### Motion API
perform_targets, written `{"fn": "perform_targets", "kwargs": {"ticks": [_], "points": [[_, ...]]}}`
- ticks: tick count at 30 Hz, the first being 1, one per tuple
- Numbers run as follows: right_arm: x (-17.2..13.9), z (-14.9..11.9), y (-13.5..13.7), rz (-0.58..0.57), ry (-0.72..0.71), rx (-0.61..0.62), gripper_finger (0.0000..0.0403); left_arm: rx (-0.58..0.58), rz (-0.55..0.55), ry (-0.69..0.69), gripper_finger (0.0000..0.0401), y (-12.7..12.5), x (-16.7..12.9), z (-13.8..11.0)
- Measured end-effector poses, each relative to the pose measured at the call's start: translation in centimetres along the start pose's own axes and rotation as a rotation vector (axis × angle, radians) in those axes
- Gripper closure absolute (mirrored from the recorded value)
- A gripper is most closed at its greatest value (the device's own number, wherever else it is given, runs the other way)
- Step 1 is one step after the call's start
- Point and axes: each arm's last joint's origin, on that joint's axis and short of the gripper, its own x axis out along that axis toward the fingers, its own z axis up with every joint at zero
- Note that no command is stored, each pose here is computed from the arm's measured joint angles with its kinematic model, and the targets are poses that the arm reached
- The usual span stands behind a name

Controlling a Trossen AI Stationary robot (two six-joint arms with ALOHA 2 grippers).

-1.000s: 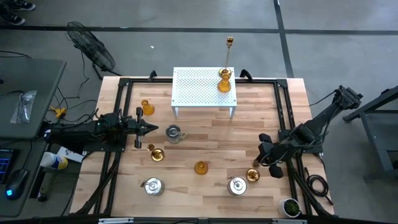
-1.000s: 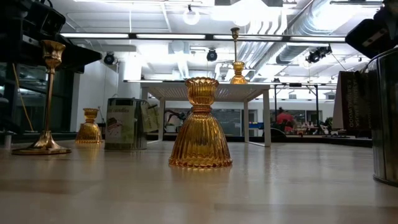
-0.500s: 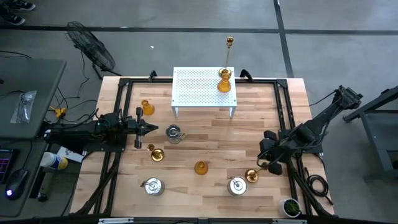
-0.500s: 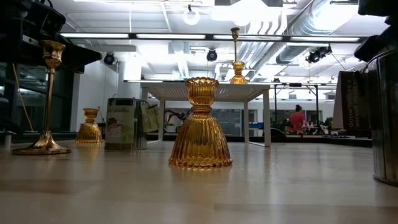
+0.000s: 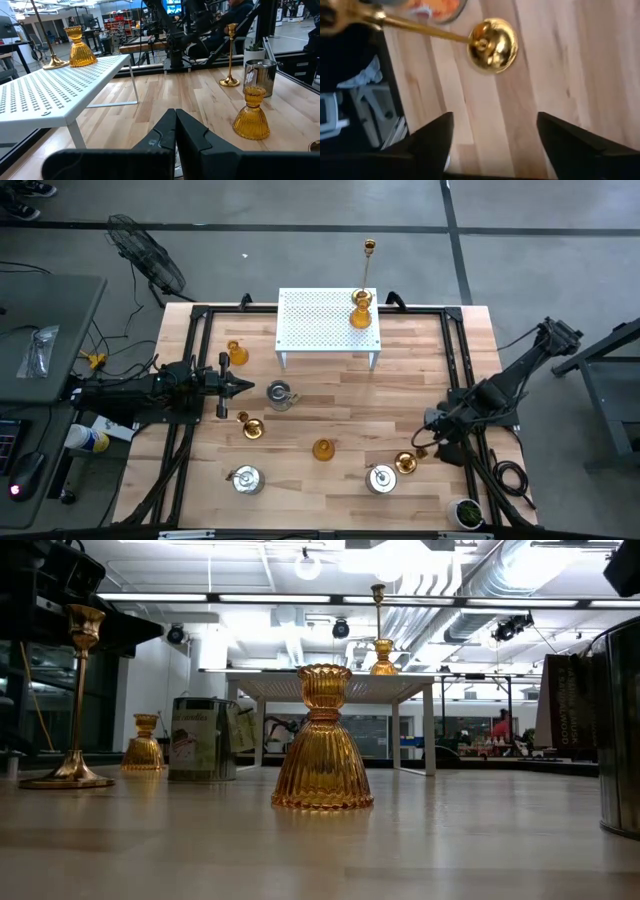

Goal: Pick & Place candle stick holders
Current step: Put the right gold candle holder on the shelf aligned with the other gold candle holder

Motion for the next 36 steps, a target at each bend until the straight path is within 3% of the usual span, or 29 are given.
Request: {"fn": "perform_targets", "kwargs": {"ticks": [5, 12, 16, 25, 36], "points": [[0.7, -0.6, 0.7, -0.025, 0.006, -0.065, 0.0091, 0.0, 0.0, 0.0, 0.0401, 0.0, 0.0, 0.0], [2.1, -0.9, 2.4, -0.105, -0.212, -0.119, 0.0089, 0.0, 0.0, 0.0, 0.0401, 0.0, 0.0, 0.0], [2.9, -1.3, 2.9, -0.152, -0.278, -0.103, 0.0089, 0.0, 0.0, 0.0, 0.0401, 0.0, 0.0, 0.0], [5.2, -1.3, 4.9, -0.121, -0.434, -0.062, 0.0089, 0.0, 0.0, 0.0, 0.0401, 0.0, 0.0, 0.0], [7.0, -1.8, 5.2, -0.209, -0.627, 0.035, 0.0095, 0.0, 0.0, 0.0, 0.0401, 0.0, 0.0, 0.0]]}}
